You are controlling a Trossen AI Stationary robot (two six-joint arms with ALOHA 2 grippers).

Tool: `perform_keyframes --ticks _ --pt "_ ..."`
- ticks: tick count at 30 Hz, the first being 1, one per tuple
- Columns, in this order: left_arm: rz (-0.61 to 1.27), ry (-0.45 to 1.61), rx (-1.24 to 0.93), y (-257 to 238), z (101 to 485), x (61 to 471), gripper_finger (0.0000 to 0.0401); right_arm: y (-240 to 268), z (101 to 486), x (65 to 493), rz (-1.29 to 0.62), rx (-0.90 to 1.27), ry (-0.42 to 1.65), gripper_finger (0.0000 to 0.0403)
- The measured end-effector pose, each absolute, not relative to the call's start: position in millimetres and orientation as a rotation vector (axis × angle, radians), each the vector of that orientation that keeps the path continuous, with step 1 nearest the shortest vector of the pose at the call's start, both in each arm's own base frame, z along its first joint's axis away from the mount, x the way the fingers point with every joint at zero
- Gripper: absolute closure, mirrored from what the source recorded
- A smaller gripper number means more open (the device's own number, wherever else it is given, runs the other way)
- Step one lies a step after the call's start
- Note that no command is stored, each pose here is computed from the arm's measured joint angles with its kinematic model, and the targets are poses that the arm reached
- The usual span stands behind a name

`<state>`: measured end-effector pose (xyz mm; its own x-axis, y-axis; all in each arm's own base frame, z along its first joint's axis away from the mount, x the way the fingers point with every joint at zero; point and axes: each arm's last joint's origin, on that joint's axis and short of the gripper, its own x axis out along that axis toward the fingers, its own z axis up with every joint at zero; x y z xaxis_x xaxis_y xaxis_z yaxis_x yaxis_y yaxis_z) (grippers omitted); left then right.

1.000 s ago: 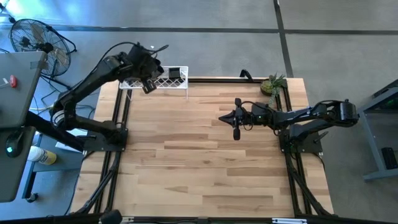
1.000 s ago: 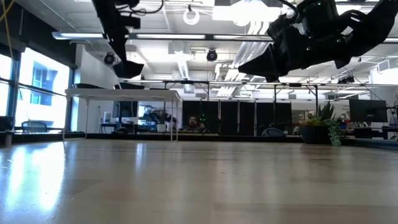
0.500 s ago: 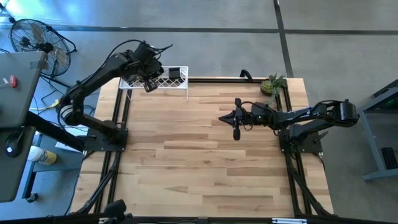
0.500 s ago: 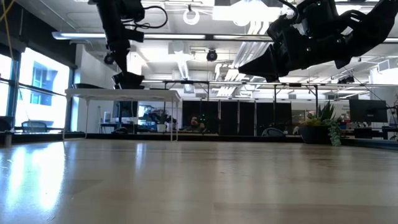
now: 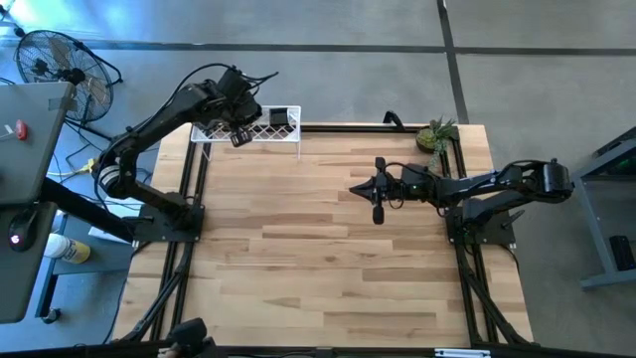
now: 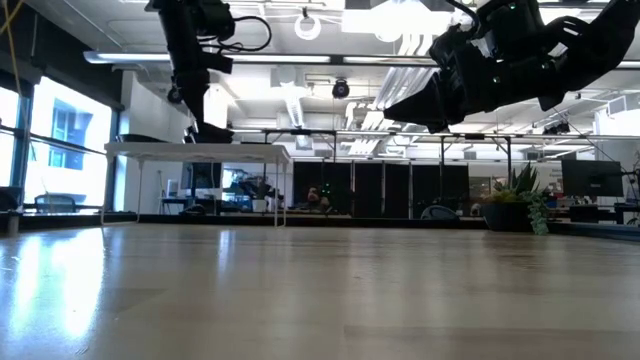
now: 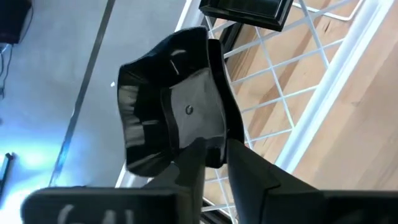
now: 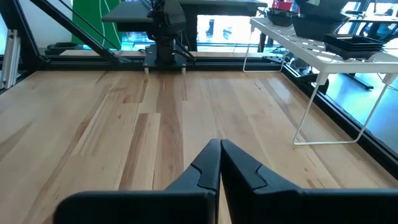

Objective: Pick & Place Mini shaped plates
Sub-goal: Stack the black distorted square plate on top of the black distorted square plate on the shelf, then return to Home Position

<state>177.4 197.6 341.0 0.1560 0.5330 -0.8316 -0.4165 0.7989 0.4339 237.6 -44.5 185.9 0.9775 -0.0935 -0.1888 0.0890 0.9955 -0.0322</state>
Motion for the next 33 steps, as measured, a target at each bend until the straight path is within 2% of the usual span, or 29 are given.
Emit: perform_keyframes --ticks 5,9,13,18,22,28,33 --pt "0.680 1.249 0.120 195 345 178 0.0306 -44 186 238 -0.092 -0.024 0.191 0.0395" --pt "0.637 1.217 0.121 189 355 181 0.0302 -44 186 238 -0.092 -0.024 0.191 0.0401" --pt "0.534 1.138 0.045 179 357 178 0.0325 -44 186 238 -0.094 -0.024 0.192 0.0400" --pt "0.443 1.026 -0.049 171 339 176 0.0390 -46 181 236 -0.133 -0.039 0.248 0.0400" --pt "0.464 0.938 -0.081 161 321 168 0.0388 -46 179 236 -0.155 -0.040 0.270 0.0401" --pt "0.429 0.636 -0.099 144 282 176 0.0385 -45 186 234 -0.123 -0.028 0.229 0.0401" --pt "0.412 0.377 -0.031 125 256 180 0.0385 -53 198 223 -0.058 -0.059 0.196 0.0402"
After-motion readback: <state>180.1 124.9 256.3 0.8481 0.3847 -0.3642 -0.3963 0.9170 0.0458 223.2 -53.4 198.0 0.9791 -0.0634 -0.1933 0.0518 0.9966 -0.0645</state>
